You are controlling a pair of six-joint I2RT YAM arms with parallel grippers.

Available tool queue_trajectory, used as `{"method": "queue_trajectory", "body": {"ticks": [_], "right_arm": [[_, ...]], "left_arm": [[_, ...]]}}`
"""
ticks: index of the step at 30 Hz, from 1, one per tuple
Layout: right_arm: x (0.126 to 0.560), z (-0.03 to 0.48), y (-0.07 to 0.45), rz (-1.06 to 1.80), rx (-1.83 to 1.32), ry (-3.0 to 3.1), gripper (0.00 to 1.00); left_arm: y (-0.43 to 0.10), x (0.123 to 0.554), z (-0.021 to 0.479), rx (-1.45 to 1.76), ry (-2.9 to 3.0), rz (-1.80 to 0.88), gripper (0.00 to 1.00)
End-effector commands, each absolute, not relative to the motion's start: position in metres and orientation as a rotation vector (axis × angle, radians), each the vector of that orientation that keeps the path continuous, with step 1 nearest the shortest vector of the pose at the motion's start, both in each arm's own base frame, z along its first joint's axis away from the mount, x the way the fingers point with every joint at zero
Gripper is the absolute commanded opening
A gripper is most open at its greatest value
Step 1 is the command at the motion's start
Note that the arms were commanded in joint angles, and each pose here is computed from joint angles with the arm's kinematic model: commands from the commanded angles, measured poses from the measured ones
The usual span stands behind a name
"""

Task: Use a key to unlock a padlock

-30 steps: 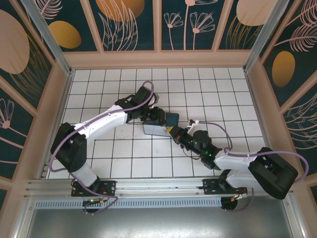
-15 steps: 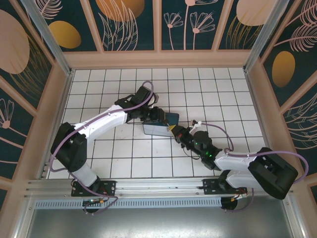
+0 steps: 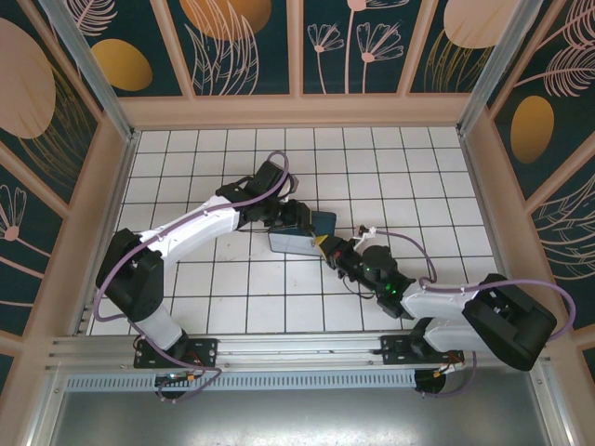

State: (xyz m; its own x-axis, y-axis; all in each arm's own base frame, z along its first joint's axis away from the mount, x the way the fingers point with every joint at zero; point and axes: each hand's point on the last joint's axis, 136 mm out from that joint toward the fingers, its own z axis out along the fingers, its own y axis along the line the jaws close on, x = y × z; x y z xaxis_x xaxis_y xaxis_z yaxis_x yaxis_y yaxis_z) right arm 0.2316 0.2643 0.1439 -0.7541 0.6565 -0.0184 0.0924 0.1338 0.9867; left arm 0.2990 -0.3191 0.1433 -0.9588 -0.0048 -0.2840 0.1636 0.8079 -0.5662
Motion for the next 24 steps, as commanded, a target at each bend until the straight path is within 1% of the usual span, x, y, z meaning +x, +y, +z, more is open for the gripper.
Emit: {"method": "queue_trajectory", "body": {"ticks": [1,2,6,12,15,17,19,24], "right_arm": [[0.227,0.155,0.268,1.757,0.748,1.913,0.0],[0.226,0.154,0.265,1.776,0.771,1.896,0.0],[0.224,0.16,0.263,1.866,0.804,1.834,0.0],[0.224,0.158,0.271,1.862,0.8,1.854,0.0],[0.224,0.159,0.271,1.861,0.804,1.85,0.0],[0.224,0.159,0.271,1.851,0.796,1.859,0.0],[0.223,0.159,0.27,1.83,0.791,1.878,0.0],[0.225,0.161,0.265,1.775,0.788,1.882,0.0]], "left_arm": [[-0.293,0.269,0.087,0.095,2.953,-0.68,0.44],[-0.292,0.271,0.09,0.098,2.942,-0.673,0.45],[-0.289,0.278,0.095,0.13,2.916,-0.621,0.47],[-0.285,0.284,0.103,0.139,2.89,-0.571,0.58],[-0.276,0.288,0.103,0.128,2.885,-0.505,0.62],[-0.267,0.293,0.113,0.096,2.852,-0.485,0.64],[-0.264,0.297,0.116,0.078,2.847,-0.501,0.66],[-0.276,0.304,0.143,0.111,2.8,-0.587,0.69]]}}
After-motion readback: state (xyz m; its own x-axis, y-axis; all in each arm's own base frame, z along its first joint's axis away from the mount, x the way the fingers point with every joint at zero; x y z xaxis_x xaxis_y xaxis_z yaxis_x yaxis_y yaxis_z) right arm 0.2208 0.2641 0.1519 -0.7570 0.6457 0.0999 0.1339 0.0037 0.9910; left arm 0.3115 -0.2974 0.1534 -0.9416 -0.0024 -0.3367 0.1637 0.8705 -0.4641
